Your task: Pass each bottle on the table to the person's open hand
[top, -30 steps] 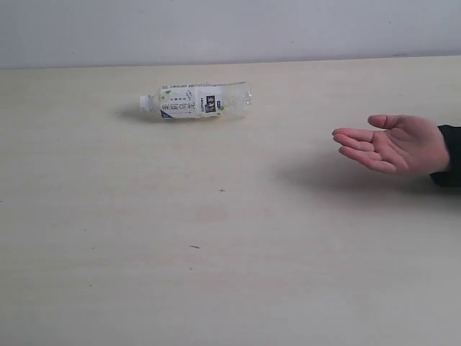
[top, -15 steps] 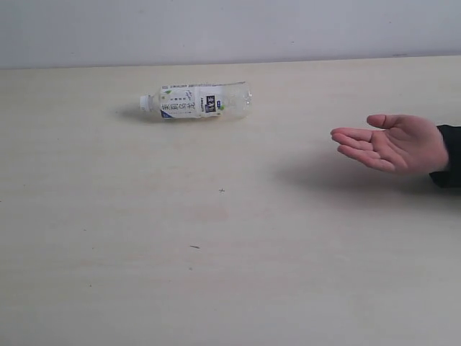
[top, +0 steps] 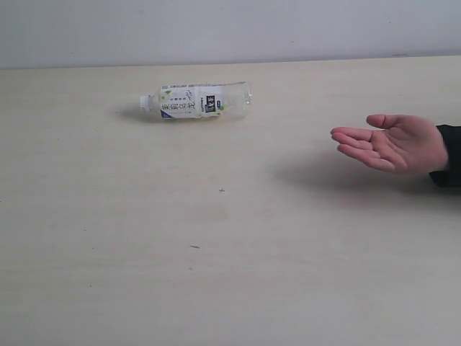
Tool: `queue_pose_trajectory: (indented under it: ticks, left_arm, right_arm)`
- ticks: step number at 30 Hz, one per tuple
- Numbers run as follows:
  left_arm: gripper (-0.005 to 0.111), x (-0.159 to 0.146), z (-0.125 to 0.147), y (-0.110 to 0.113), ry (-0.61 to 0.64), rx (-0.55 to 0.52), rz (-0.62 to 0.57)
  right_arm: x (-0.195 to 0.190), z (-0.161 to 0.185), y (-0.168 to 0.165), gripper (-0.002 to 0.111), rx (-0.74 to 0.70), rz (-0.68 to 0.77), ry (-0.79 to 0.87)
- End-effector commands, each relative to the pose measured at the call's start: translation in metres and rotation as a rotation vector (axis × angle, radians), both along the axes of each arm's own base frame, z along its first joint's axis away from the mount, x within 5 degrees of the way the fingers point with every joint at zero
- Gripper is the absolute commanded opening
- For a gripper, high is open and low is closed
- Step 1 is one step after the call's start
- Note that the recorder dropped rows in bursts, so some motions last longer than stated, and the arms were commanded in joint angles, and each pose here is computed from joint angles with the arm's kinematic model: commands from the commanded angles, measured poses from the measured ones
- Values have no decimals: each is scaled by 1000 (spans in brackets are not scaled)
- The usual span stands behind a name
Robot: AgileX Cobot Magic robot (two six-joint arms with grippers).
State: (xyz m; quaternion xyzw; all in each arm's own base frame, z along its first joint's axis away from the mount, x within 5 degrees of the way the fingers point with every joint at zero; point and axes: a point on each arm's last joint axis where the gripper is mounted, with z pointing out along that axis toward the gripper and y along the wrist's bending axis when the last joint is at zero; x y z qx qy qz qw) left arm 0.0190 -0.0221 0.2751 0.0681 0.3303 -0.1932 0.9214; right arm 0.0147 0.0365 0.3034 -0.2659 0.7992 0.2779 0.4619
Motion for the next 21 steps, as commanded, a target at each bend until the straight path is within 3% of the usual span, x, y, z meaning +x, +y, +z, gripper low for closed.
queue_pose_trajectory:
  ticks: [1, 6, 10, 14, 18, 21]
  left_arm:
    - [0, -4, 0, -8, -33, 85, -39]
    - [0, -4, -4, -16, 4, 142, -123]
    - [0, 0, -7, -14, 59, 136, -101]
    - [0, 10, -6, 5, 145, -48, 34]
    - [0, 21, 12, 30, 261, -226, 257]
    - [0, 37, 38, 35, 316, -283, 280]
  right_arm:
    - [0, 0, 0, 0, 5, 3, -1]
    - [0, 0, 0, 0, 5, 3, -1]
    - [0, -1, 0, 0, 4, 3, 0]
    - [0, -1, 0, 0, 4, 3, 0]
    - [0, -1, 0, 0, 4, 3, 0]
    - [0, -1, 0, 0, 4, 3, 0]
